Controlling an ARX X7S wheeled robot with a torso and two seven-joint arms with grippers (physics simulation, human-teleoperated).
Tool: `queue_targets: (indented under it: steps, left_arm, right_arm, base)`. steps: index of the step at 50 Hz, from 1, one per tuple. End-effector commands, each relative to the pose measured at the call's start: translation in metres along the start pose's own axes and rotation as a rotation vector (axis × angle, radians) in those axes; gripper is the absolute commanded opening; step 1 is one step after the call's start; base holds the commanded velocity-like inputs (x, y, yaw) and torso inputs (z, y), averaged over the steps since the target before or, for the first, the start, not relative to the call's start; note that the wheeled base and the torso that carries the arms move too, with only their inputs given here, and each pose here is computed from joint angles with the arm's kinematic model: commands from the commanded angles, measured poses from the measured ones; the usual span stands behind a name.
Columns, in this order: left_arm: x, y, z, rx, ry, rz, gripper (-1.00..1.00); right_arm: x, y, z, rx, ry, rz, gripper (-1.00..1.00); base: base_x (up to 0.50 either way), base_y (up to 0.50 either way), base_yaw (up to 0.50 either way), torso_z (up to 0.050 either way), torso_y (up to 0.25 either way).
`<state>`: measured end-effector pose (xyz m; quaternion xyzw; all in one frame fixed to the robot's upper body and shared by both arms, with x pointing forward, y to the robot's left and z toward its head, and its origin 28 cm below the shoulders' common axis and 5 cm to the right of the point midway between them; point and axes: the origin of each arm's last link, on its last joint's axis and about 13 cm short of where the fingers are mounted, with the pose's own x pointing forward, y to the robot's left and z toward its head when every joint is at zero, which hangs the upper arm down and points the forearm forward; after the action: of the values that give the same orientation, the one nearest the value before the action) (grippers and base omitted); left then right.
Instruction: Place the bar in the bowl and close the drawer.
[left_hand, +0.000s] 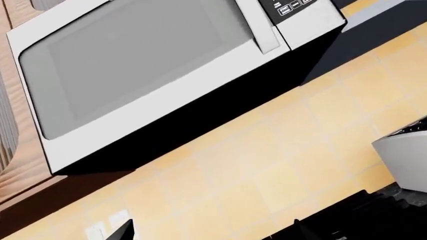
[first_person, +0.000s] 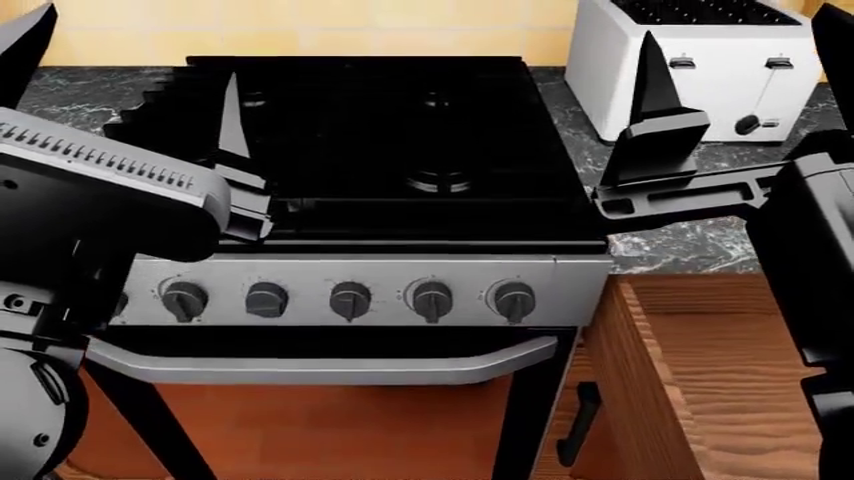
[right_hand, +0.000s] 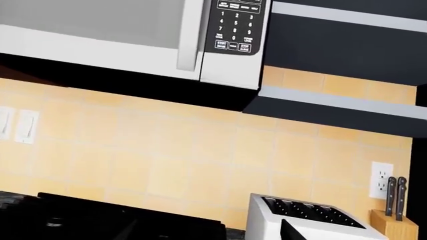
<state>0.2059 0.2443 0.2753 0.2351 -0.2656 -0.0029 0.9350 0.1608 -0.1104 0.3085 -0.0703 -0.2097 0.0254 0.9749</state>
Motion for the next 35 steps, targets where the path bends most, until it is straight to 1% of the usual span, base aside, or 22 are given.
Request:
queue_targets:
  steps: [1,3,5,6,14,35]
  left_arm:
    - [0.0008,-0.0002,0.0001,0.001,-0.002,0.001,1.0]
    - [0.0009,0.0002,0.0005,0.002,-0.003,0.001,1.0]
    - [0.0007,0.0007,0.001,0.002,-0.004,0.003,1.0]
    - [0.0004,0.0008,0.0012,0.002,-0.004,0.002,1.0]
    - [-0.0002,0.0021,0.0021,0.002,-0.003,0.002,1.0]
    - [-0.0004,0.0022,0.0009,0.005,-0.001,0.003,1.0]
  right_arm:
    - [0.0014,-0.0006,0.0013,-0.006,-0.004,-0.013,1.0]
    - [0.0019,-0.0007,0.0013,-0.014,-0.002,-0.015,1.0]
    - [0.002,-0.0005,0.0023,0.002,-0.017,-0.015,1.0]
    - [0.002,-0.0007,0.0025,-0.007,-0.015,-0.018,1.0]
    - [0.0003,-0.001,0.0023,0.003,-0.001,-0.018,1.0]
    - [0.0,-0.0004,0.0002,0.014,0.0,-0.017,1.0]
  base:
    - [0.0,0.0,0.0,0.0,0.0]
    - [0.0,0.0,0.0,0.0,0.0]
    - [0.0,0.0,0.0,0.0,0.0]
    - [0.0,0.0,0.0,0.0,0.0]
    - [0.0,0.0,-0.06,0.0,0.0]
    - [0.0,0.0,-0.49,0.0,0.0]
